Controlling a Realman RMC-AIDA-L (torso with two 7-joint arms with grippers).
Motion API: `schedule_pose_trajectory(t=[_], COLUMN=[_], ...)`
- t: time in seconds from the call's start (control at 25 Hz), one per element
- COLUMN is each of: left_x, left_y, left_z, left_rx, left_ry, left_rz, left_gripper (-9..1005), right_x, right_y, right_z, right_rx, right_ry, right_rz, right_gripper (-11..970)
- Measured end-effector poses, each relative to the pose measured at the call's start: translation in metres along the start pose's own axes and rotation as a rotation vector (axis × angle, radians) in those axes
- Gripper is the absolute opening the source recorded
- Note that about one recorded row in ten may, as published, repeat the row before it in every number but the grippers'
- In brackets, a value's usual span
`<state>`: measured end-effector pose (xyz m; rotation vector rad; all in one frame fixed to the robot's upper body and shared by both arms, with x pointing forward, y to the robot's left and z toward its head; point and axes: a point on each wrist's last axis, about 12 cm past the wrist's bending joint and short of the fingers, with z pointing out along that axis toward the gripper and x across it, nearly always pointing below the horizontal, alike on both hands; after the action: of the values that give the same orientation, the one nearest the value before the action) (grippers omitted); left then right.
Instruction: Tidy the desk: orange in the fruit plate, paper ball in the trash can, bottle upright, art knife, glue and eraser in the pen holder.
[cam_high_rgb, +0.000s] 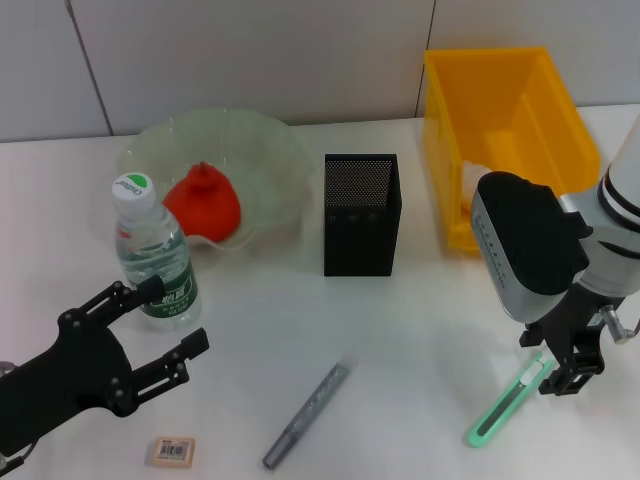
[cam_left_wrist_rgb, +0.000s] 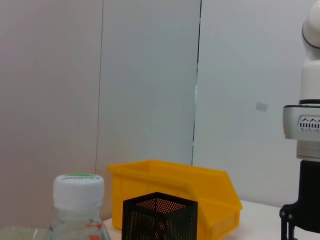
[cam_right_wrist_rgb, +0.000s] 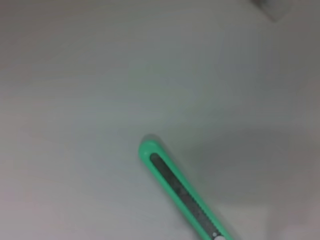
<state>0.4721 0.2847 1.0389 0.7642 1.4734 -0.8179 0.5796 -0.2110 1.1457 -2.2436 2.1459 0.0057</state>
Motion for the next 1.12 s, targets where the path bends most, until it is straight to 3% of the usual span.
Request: schedule_pose_trajectory(t=[0.44,0.72,1.12], left_x=[0.001,0.001,0.001], left_y=[0.001,0.001,0.001], left_z=[0.001,0.001,0.000], left_rx=[-0.004,-0.005,-0.006], left_ry=[0.007,0.008,0.011], left_rz=[0.002,0.002,0.002], left_gripper=[809,809,808], right_x=[-0.003,-0.003,-0.008], right_y=[0.000,-0.001,-0.006], right_z=[0.004,0.007,-0.012], right_rx=[-0.001,-0.008,-0.016], right_ry=[-0.005,0.007,-0.025], right_rz=[0.003,0.019,0.117], right_gripper=[571,570,566])
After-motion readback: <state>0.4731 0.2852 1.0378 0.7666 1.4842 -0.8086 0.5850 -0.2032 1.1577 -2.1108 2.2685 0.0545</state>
